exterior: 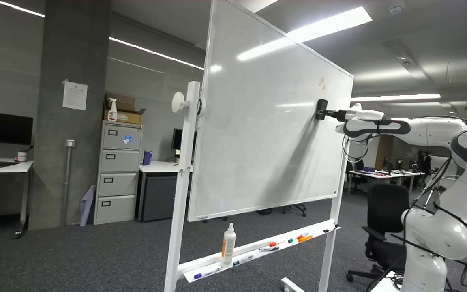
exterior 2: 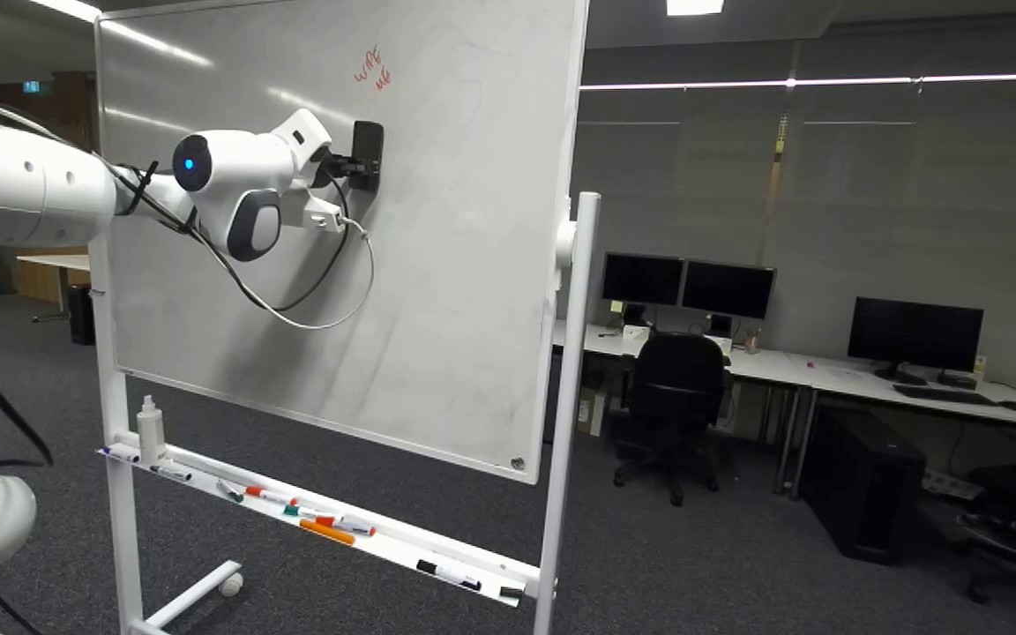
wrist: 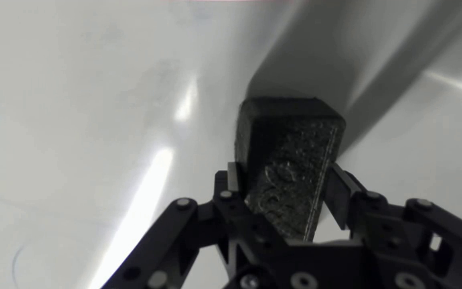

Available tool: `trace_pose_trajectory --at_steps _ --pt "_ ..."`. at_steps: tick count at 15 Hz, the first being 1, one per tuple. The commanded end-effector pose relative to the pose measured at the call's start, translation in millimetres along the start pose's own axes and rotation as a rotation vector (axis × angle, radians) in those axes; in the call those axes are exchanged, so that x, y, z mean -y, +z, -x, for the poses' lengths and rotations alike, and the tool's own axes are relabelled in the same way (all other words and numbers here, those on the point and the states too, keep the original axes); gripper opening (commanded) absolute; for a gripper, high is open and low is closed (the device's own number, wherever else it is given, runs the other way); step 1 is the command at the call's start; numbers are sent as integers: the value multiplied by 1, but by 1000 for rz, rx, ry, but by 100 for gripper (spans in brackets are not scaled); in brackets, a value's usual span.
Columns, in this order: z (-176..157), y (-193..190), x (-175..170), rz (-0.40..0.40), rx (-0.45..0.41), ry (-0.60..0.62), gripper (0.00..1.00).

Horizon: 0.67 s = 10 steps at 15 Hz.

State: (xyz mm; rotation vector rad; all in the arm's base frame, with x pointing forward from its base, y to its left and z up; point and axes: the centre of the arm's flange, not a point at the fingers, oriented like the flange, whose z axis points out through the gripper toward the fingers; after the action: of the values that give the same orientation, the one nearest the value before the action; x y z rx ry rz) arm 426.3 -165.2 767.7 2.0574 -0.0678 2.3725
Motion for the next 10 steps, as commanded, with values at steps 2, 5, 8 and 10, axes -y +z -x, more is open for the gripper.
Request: trace_pose_trajectory --at_steps 2,5,8,10 --pt "-16 20 10 -23 22 -8 31" --pt "-21 26 27 -67 43 -26 31" --pt "-25 31 49 -122 65 -45 31" --pt "-26 35 68 -161 78 -62 31"
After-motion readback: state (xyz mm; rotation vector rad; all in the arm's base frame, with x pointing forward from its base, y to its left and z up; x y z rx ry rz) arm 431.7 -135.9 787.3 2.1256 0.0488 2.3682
